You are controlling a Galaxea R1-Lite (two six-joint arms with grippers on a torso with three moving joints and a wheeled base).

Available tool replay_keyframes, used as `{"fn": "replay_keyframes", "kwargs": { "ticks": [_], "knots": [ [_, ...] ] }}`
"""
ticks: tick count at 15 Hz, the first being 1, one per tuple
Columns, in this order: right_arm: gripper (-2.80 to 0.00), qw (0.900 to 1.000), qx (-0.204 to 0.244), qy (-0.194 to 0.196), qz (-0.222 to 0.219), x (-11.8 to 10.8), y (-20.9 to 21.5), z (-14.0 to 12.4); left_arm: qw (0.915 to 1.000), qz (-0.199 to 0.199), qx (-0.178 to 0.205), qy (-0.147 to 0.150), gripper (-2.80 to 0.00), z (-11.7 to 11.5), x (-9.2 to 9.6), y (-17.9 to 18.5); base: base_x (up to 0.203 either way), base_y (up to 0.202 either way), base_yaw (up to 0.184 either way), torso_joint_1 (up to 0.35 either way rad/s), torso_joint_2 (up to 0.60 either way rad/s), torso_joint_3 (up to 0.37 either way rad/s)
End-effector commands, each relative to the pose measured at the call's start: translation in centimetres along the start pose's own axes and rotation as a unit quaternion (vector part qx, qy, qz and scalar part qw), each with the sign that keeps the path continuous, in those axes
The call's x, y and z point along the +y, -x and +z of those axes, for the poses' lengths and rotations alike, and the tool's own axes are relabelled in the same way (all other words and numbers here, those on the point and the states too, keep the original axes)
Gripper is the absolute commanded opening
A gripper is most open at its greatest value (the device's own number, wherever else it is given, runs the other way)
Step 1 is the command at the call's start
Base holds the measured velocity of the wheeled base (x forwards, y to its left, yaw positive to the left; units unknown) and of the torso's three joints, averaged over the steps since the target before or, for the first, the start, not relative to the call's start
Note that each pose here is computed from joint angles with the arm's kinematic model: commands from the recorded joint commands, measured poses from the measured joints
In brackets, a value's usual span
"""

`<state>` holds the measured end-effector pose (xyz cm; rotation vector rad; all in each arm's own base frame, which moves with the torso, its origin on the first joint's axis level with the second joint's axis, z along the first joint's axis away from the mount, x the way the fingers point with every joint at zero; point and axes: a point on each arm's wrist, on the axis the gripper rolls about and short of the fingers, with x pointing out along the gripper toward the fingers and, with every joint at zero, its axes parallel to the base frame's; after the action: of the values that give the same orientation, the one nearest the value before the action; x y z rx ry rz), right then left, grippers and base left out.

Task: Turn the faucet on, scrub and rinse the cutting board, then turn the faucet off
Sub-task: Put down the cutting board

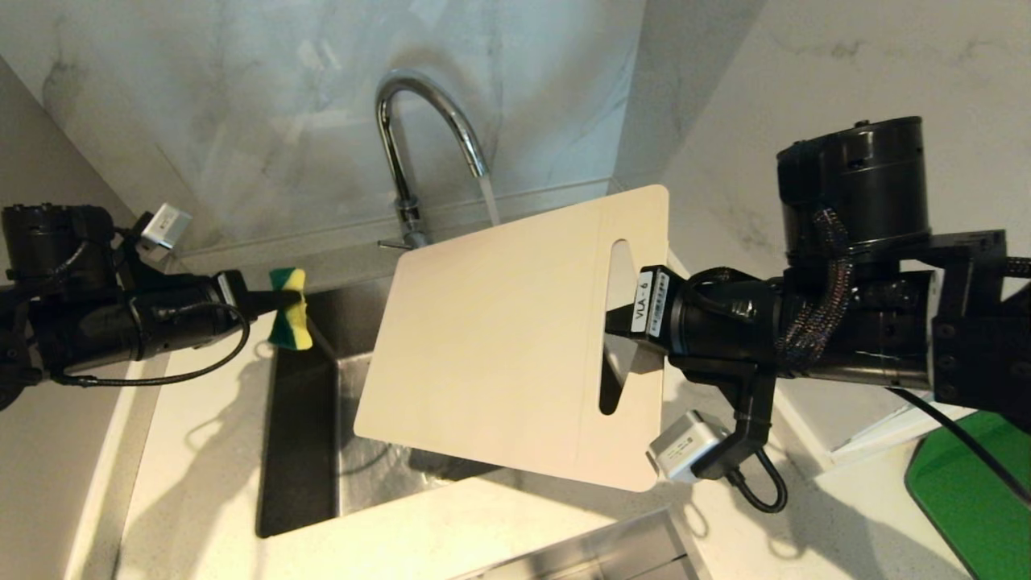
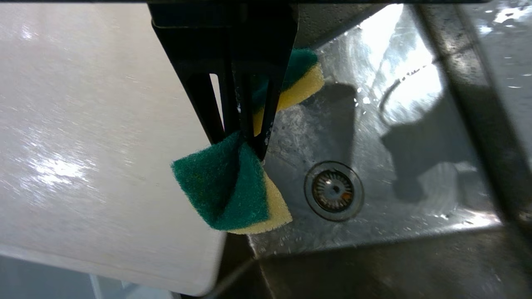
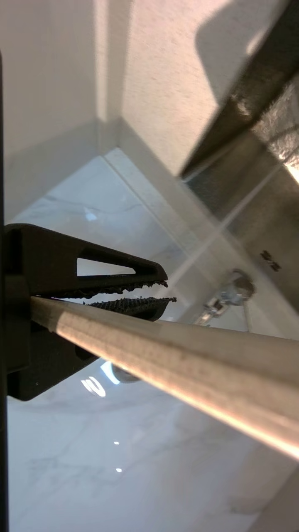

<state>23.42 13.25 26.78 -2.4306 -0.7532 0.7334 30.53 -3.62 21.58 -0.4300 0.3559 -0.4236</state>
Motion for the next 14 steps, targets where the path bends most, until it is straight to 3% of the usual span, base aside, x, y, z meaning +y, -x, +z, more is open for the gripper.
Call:
{"fn": "replay_keyframes", "kwargs": {
  "ticks": [1,10,12,14],
  "knots": [
    [-2.8,1.0,0.016,0.011,-0.012,-0.5,2.3,0.1,0.9998,0.006,-0.017,0.0,-2.8,1.0,0.4,0.5,0.0,0.0,0.0,0.0,0.0,0.0],
    [-2.8,0.993,0.085,-0.074,-0.019,0.2,11.0,2.9,0.9998,0.003,-0.018,0.01,-2.8,1.8,0.7,0.7,0.0,0.0,0.0,0.0,0.0,0.0],
    [-2.8,0.989,0.11,-0.094,-0.022,0.5,13.2,3.8,0.9998,0.003,-0.019,0.009,-2.8,1.8,0.7,0.8,0.0,0.0,0.0,0.0,0.0,0.0],
    [-2.8,0.978,0.145,-0.148,-0.018,0.9,15.2,4.8,0.9997,0.002,-0.021,0.008,-2.8,1.9,0.6,0.8,0.0,0.0,0.0,0.0,0.0,0.0]
  ]
}}
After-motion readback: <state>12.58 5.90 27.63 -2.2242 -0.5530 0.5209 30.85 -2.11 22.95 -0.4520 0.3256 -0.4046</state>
